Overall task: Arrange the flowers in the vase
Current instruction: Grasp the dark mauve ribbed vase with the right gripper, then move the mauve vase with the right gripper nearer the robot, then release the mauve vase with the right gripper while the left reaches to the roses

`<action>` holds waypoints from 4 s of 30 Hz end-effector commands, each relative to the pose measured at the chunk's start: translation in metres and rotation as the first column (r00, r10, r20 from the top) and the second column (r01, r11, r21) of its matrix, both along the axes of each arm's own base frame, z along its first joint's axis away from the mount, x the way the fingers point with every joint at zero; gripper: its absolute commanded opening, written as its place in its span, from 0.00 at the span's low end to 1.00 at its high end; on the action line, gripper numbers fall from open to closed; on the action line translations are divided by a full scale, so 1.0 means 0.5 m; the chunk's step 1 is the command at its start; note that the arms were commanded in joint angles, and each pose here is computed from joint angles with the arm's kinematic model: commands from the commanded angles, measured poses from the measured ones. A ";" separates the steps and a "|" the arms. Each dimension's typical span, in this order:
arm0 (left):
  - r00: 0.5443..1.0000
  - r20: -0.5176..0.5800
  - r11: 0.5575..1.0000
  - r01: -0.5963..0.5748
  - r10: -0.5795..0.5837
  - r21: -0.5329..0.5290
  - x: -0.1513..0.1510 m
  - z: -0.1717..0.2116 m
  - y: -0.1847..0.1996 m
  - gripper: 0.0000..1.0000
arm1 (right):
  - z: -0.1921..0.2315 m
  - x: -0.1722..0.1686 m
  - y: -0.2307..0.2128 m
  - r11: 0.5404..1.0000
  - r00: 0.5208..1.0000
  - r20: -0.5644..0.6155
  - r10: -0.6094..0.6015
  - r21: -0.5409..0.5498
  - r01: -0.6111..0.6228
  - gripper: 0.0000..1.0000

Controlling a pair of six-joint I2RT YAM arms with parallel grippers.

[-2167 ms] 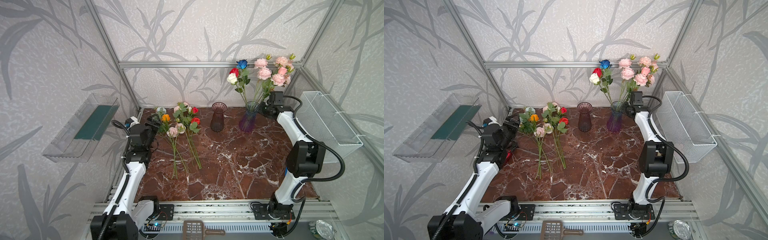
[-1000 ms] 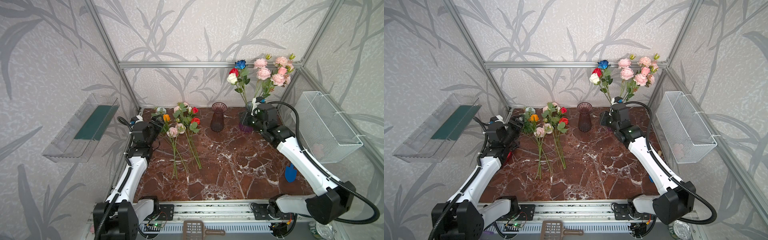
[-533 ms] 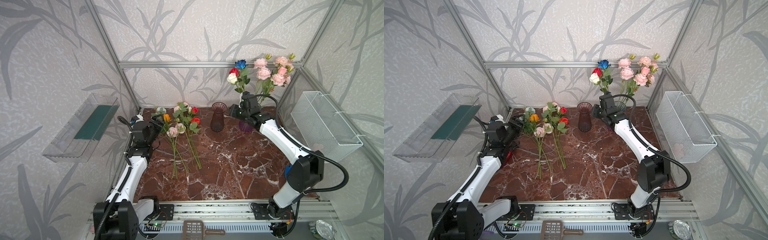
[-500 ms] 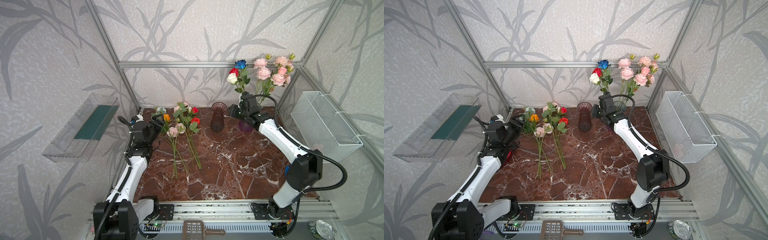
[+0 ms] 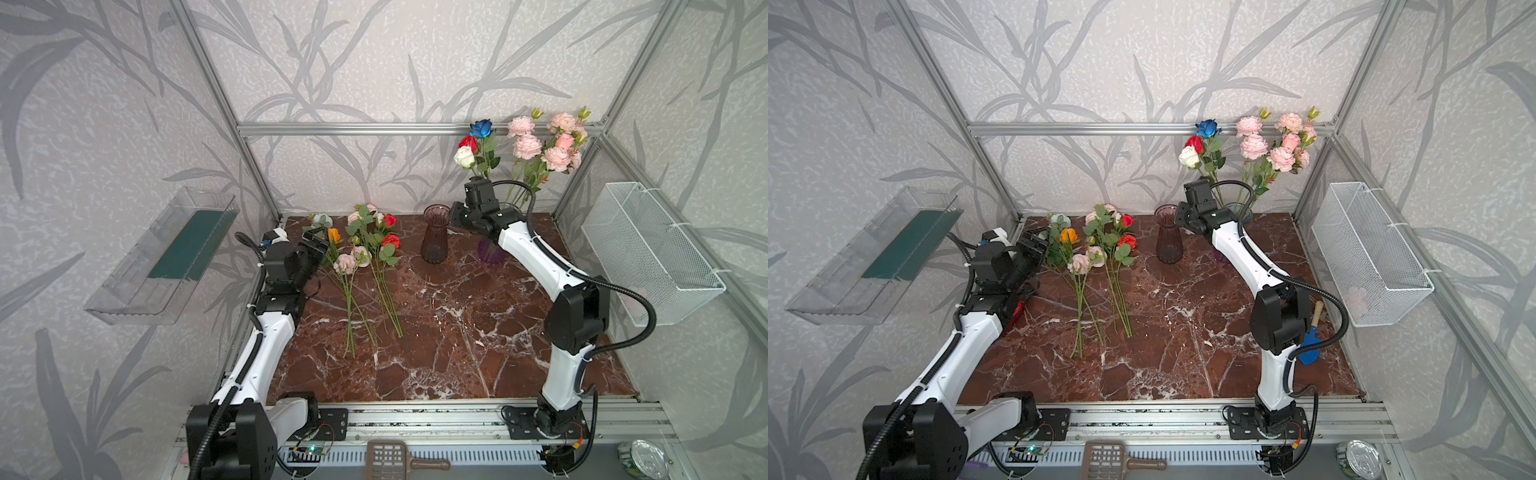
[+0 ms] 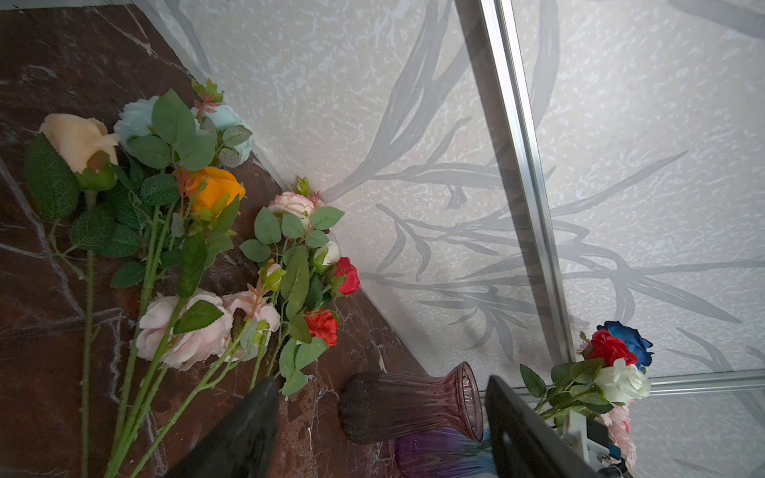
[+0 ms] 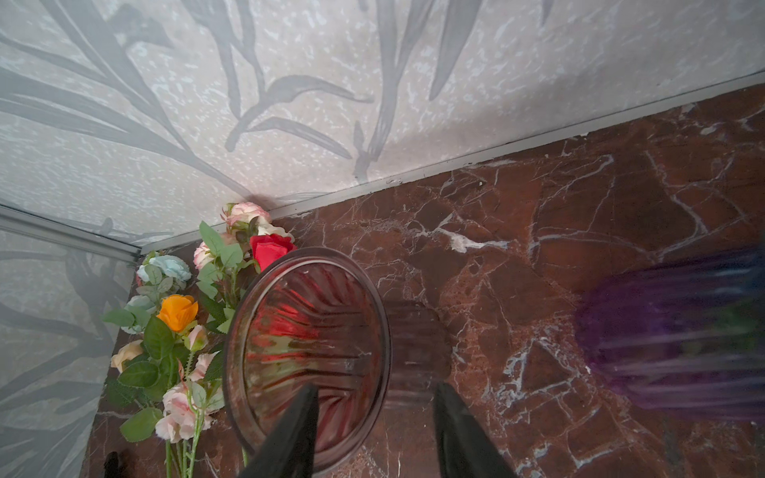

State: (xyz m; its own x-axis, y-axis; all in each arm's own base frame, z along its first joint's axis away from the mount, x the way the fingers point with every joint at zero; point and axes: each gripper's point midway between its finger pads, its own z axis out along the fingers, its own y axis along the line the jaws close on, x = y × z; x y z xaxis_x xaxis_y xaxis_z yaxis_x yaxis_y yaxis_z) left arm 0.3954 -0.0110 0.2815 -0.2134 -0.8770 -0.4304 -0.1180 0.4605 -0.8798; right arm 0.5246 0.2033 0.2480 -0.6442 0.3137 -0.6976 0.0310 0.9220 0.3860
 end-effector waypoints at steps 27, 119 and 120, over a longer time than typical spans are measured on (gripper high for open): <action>0.999 0.043 0.999 0.033 -0.033 -0.004 0.012 0.031 -0.009 0.77 | -0.066 0.078 0.022 1.000 0.998 -0.067 -0.020 0.014 0.021 0.14; 0.839 -0.497 0.841 0.421 -0.221 0.339 0.071 -0.173 -0.125 0.61 | 0.093 -0.351 0.079 0.908 0.909 -0.075 0.411 0.124 -0.400 0.41; 0.815 -0.535 0.818 0.455 -0.224 0.350 0.073 -0.189 -0.131 0.59 | 0.107 -0.358 0.067 0.913 0.915 -0.051 0.401 0.105 -0.395 0.41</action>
State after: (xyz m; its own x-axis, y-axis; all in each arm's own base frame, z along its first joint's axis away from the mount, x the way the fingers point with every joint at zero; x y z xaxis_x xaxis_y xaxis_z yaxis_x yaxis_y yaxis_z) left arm 0.4375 -0.0746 0.2103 -0.6407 -0.5491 -0.5367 -0.2011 0.7946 -0.5729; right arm 0.3543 0.2529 0.2629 -0.8569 0.0737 -0.5102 -0.2440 0.8138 0.5274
